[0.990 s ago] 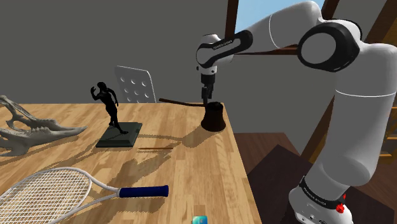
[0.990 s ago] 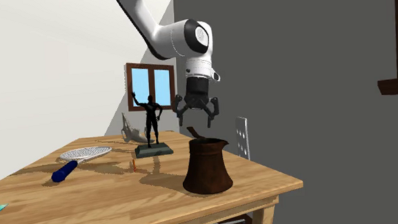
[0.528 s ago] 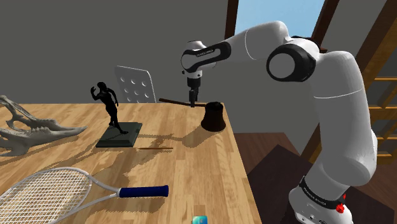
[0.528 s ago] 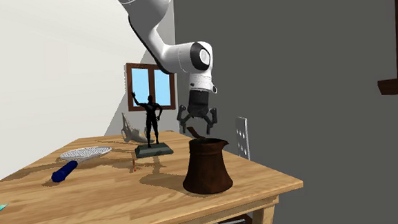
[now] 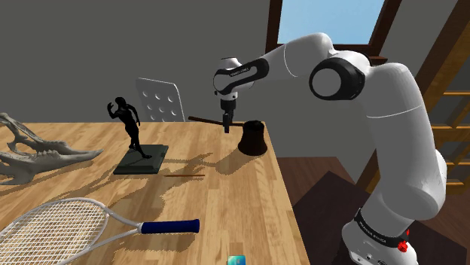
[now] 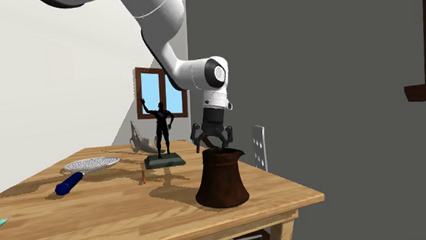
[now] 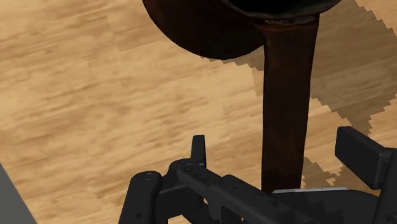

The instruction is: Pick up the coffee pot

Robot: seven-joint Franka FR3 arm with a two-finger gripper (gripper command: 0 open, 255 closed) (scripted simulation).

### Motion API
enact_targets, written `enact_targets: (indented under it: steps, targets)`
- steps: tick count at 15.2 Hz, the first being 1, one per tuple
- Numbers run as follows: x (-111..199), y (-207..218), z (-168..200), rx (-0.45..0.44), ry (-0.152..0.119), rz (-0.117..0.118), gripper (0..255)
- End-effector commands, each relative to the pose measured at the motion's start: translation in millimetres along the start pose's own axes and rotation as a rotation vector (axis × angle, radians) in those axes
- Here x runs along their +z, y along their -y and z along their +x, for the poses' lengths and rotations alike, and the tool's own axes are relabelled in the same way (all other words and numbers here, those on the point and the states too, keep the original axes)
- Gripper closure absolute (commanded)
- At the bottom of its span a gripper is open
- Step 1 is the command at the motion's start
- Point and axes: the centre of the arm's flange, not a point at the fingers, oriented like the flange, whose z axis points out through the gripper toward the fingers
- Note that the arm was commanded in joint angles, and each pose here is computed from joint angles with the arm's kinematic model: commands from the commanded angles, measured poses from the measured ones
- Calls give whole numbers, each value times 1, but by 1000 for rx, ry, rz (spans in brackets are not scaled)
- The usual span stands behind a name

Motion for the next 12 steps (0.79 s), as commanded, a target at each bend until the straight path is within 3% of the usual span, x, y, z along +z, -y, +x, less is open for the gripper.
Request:
enact_targets:
  steps: [1, 2, 12]
  targets:
    - [4, 0, 0, 0, -1, 0, 0]
    - [4, 0, 0, 0, -1, 0, 255]
    - [-1, 1, 0, 0, -1, 0, 255]
